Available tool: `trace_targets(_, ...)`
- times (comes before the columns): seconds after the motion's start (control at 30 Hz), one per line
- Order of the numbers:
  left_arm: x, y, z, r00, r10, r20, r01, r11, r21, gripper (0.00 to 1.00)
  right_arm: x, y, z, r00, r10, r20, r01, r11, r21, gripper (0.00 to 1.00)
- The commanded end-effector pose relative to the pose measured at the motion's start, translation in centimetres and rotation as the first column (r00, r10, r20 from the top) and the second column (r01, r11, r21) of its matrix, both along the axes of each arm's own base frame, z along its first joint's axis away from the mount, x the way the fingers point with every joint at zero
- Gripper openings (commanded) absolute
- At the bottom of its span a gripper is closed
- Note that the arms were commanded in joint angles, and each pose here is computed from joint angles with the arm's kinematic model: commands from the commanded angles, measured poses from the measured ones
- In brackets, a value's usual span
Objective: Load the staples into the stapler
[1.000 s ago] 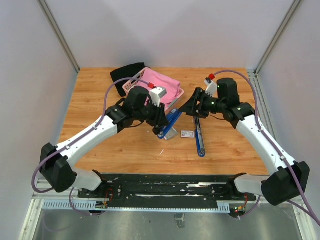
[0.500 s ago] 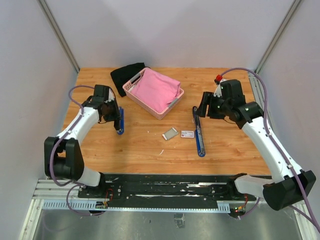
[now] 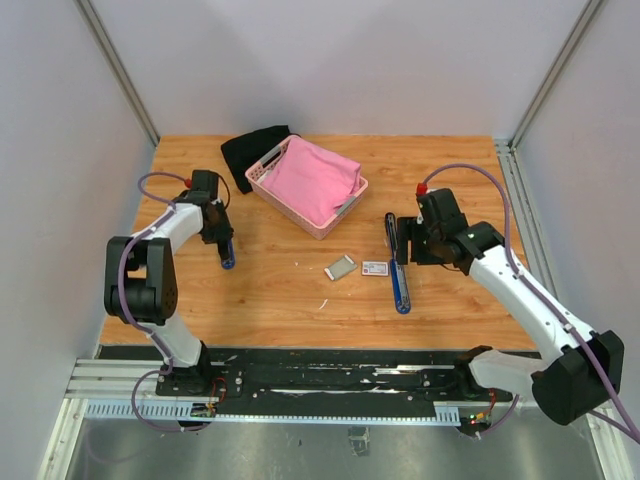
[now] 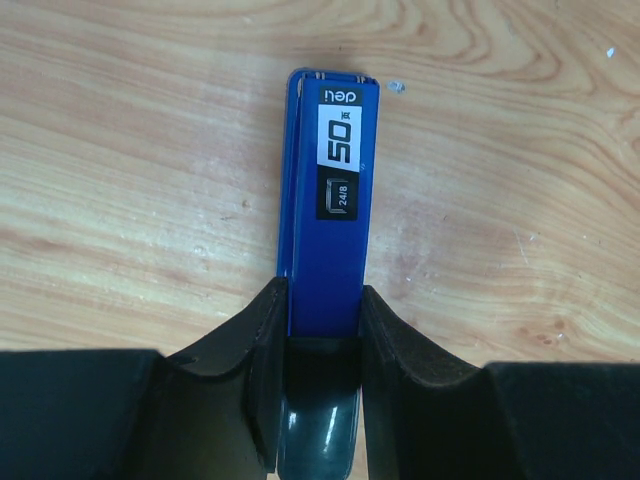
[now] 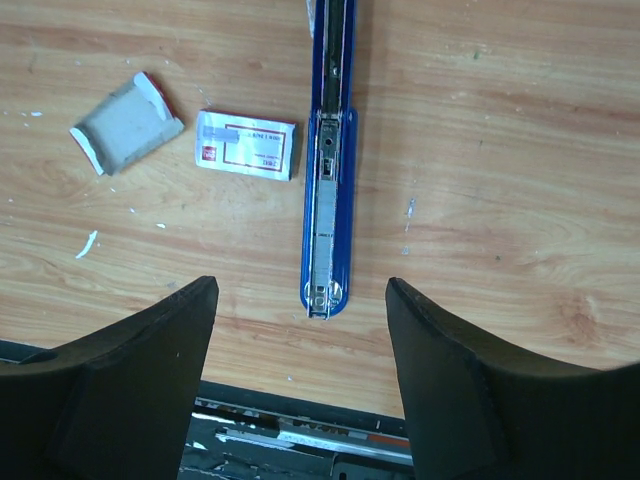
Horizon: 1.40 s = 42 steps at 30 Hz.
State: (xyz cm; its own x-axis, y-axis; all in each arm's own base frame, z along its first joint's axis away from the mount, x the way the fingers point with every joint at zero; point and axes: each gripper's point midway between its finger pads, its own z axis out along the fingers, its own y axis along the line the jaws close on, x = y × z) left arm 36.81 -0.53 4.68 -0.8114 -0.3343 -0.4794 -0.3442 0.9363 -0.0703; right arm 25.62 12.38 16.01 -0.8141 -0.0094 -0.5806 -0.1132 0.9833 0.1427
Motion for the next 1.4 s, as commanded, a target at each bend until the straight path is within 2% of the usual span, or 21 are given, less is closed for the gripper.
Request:
trace_targets(0.0,2.5,0.7,1.4,0.997,0.010,0.082,-0.012,1.000,0.021,0.29,-0.2,-0.3,-1.4,1.000,-0.013,-0.018,0.012,0.998,-0.053,0.69)
trace_targets(0.07,2.5,0.9,1.6,0.995,0.014,0.095,-0.017,1.000,0.026,0.45,-0.4,-0.4,-2.1,0.999,-0.024,-0.037,0.022,0.998,-0.066,0.69)
trace_targets(0.2,2.6,1.2,3.5,0.987,0.017,0.158,-0.024,0.999,0.041,0.84,-0.4,-1.2,-3.6,0.997,-0.042,-0.060,0.035,0.992,-0.117,0.69)
trace_targets(0.27,2.5,1.5,4.8,0.981,0.013,0.193,-0.024,0.998,0.054,0.91,-0.5,-1.4,-4.4,0.996,-0.042,-0.072,0.032,0.990,-0.139,0.69)
trace_targets(0.43,2.1,2.0,8.2,0.961,-0.004,0.276,-0.022,0.996,0.091,0.97,-1.1,-0.8,-6.4,0.993,-0.009,-0.118,-0.011,0.985,-0.171,0.67)
trace_targets(0.6,1.5,0.6,10.8,0.935,-0.014,0.354,0.010,1.000,0.014,0.99,-1.1,0.2,-8.3,0.988,0.003,-0.153,-0.030,0.984,-0.174,0.63)
trace_targets(0.8,-0.2,-1.6,12.3,0.913,-0.008,0.407,0.055,0.993,-0.104,0.98,3.7,0.9,-7.9,0.993,-0.009,-0.116,-0.019,0.970,-0.242,0.57)
trace_targets(1.07,-3.0,-3.1,14.3,0.889,-0.035,0.456,0.121,0.979,-0.161,0.96,10.2,1.1,-8.8,0.995,-0.032,-0.091,0.007,0.963,-0.269,0.51)
trace_targets(1.37,-4.1,-3.6,14.2,0.895,-0.039,0.444,0.136,0.972,-0.190,0.95,12.9,1.4,-10.9,0.994,-0.016,-0.111,-0.020,0.949,-0.316,0.43)
